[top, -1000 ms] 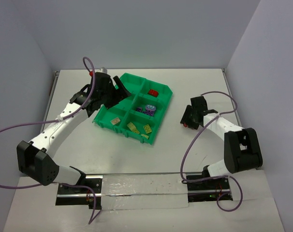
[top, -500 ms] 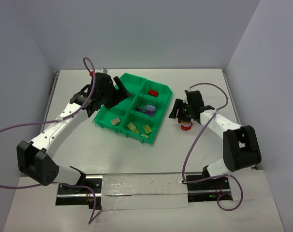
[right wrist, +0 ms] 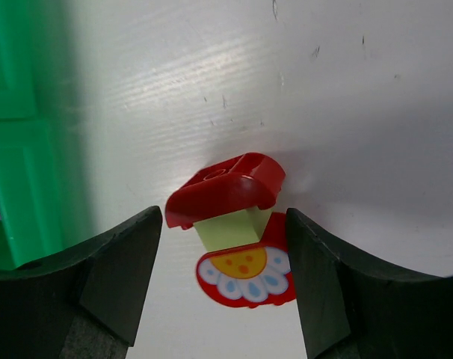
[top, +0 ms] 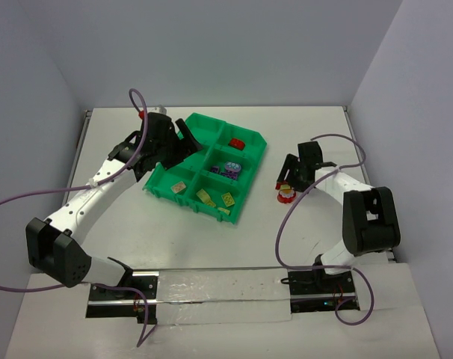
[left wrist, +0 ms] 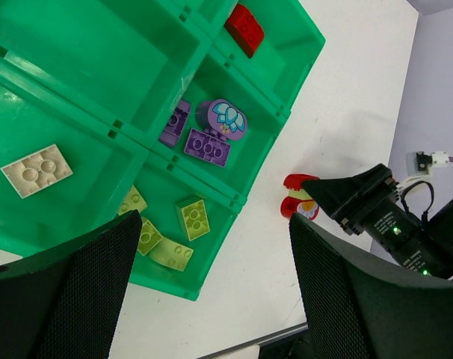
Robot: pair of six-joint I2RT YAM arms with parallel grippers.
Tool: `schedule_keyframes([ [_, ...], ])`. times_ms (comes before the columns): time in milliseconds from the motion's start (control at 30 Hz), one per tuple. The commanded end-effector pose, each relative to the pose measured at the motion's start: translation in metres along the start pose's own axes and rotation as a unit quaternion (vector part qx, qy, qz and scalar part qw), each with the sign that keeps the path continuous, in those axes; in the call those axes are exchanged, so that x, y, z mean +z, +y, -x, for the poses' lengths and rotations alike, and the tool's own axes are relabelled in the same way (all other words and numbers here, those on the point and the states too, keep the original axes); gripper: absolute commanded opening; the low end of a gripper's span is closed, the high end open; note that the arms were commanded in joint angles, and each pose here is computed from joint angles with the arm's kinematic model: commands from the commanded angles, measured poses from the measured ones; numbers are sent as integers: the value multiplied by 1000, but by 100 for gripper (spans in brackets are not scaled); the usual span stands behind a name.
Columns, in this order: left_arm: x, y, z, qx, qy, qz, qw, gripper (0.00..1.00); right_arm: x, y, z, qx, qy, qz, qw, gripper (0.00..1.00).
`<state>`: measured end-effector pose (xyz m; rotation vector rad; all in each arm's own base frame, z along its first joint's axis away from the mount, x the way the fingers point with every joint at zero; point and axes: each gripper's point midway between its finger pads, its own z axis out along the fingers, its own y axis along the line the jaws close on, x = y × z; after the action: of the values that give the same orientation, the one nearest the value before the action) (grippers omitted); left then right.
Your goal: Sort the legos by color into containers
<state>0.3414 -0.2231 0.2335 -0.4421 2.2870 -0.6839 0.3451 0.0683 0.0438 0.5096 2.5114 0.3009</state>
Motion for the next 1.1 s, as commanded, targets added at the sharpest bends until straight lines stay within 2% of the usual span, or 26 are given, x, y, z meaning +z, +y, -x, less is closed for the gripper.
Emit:
schedule_keyframes([
  [0, -8, -9, 4, 11, -7, -17, 1000, 87, -5, 7, -3, -2, 6, 15, 1000, 74],
  [433, -1, -14, 2, 12, 2, -23, 1000, 86, -28, 32, -50, -36, 42, 73, 996, 75],
  [767, -2, -13, -1, 12, 3, -22, 1000, 86, -50, 25, -11, -43, -35, 34, 998, 76],
  [1067, -5, -12, 0, 17, -1, -22, 1000, 86, -50, 29, 5, 20, -41, 15, 999, 77],
])
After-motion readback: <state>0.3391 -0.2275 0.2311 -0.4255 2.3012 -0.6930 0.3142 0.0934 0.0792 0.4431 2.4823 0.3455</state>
